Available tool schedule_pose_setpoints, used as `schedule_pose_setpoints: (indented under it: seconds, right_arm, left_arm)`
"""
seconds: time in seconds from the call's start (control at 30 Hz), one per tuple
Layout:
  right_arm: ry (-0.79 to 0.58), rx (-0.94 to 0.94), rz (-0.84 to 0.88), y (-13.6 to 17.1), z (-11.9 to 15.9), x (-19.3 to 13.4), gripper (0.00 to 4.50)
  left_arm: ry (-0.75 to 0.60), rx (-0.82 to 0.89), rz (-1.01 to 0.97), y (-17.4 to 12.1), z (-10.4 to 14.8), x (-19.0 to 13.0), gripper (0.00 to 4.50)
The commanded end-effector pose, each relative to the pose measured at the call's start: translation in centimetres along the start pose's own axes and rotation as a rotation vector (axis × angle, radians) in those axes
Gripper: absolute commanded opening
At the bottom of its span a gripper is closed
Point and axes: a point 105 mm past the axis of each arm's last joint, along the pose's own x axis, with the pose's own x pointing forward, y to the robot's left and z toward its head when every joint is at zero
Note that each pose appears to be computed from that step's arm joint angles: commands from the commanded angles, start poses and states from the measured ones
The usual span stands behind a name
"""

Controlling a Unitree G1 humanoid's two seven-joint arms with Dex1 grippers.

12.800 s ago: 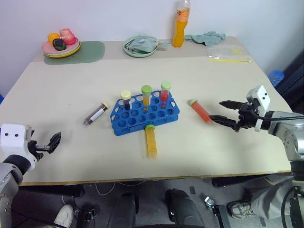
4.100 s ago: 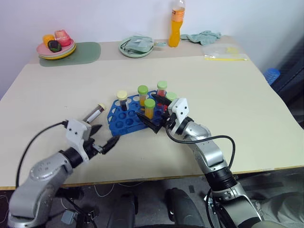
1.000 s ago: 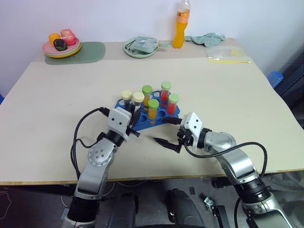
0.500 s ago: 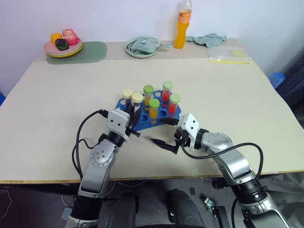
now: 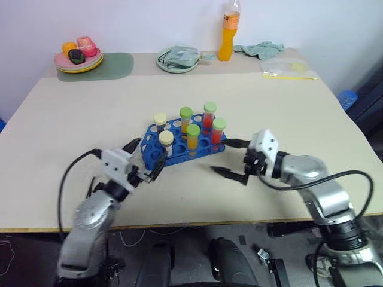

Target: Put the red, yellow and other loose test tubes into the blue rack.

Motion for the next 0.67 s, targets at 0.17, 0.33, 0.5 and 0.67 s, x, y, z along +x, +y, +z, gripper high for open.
schedule_pose_setpoints:
  seconds: [0.17, 0.33, 0.5, 0.67]
  right_arm:
    - [0.157, 0.005, -0.235, -6.6, -2.8, -7.8, 4.50]
    - [0.172, 0.026, -0.264, -7.5, -3.7, -8.9, 4.50]
    - [0.179, 0.031, -0.244, -7.5, -4.2, -8.7, 4.50]
    - [0.172, 0.031, -0.234, -7.7, -4.4, -8.2, 4.50]
  left_arm:
    - [0.253, 0.075, 0.045, 4.9, -0.8, -6.9, 4.48]
    - [0.274, 0.086, 0.108, 6.4, -1.3, -7.5, 4.48]
    - [0.271, 0.083, 0.144, 6.7, -1.6, -7.7, 4.48]
    - [0.270, 0.070, 0.188, 6.5, -2.4, -7.6, 4.48]
